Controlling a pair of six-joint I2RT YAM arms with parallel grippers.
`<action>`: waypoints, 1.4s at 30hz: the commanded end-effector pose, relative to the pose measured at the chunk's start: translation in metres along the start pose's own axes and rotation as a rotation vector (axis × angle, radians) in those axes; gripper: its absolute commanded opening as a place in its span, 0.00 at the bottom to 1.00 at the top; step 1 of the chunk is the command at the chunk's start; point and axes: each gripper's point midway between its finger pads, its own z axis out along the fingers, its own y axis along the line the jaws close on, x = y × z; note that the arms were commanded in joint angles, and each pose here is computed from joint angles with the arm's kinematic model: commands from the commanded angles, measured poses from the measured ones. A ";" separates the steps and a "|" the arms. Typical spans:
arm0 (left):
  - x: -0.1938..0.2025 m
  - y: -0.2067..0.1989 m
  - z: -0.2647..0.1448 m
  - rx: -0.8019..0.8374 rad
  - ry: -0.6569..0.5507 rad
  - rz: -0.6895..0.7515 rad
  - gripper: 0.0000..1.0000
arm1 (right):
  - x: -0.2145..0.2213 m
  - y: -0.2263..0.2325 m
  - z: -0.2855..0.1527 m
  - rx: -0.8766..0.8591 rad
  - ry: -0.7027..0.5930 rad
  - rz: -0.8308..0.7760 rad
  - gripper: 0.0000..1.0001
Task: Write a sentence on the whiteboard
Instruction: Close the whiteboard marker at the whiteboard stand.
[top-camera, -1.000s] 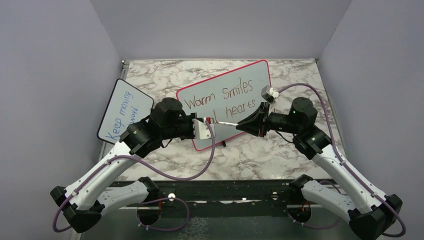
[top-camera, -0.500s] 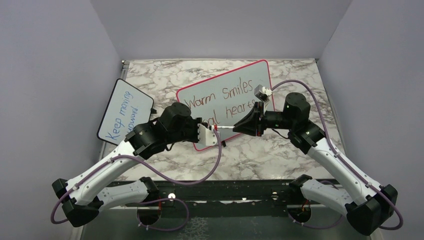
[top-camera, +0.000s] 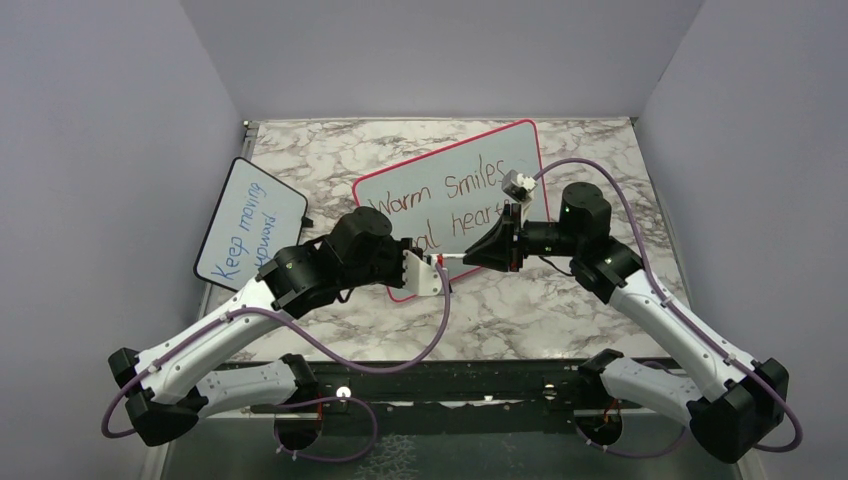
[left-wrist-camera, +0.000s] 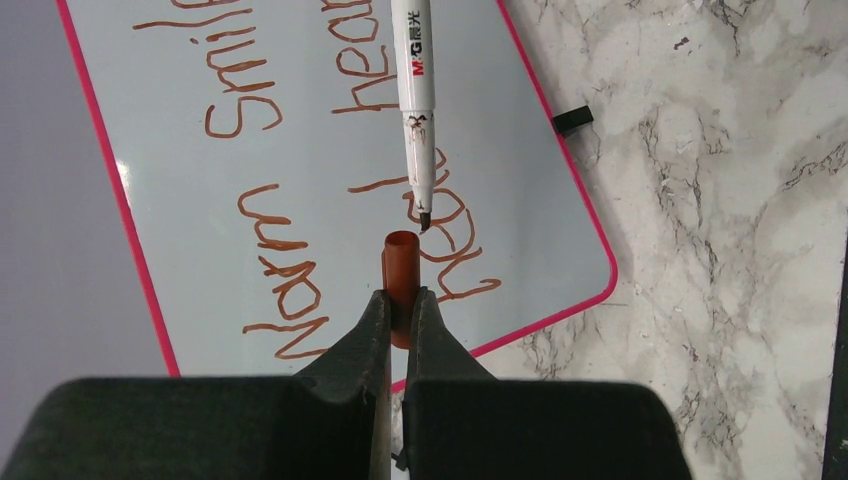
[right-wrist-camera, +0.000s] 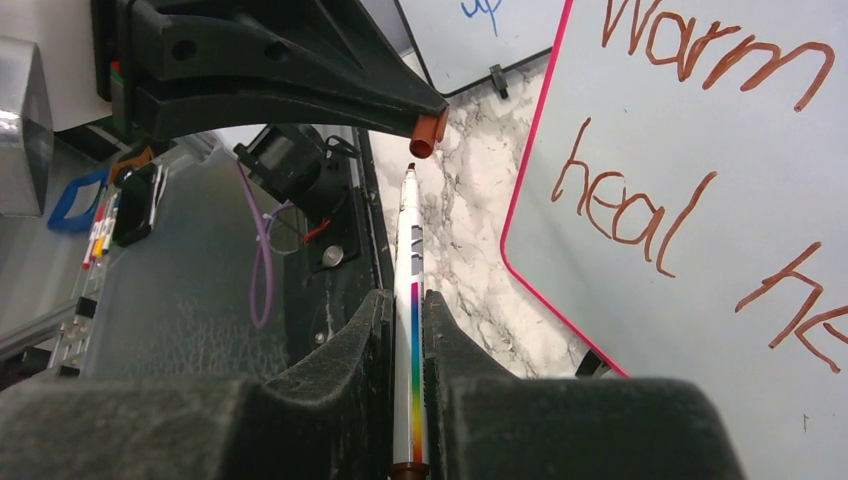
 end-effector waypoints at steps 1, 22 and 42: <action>-0.008 0.008 -0.006 -0.021 -0.005 0.024 0.00 | -0.012 0.003 -0.001 -0.012 -0.013 -0.034 0.00; 0.001 0.006 -0.006 -0.018 0.054 0.036 0.00 | -0.013 -0.002 -0.002 0.023 -0.014 -0.037 0.01; -0.013 0.003 -0.006 0.012 -0.001 0.044 0.00 | -0.011 -0.003 0.002 0.009 -0.007 -0.021 0.00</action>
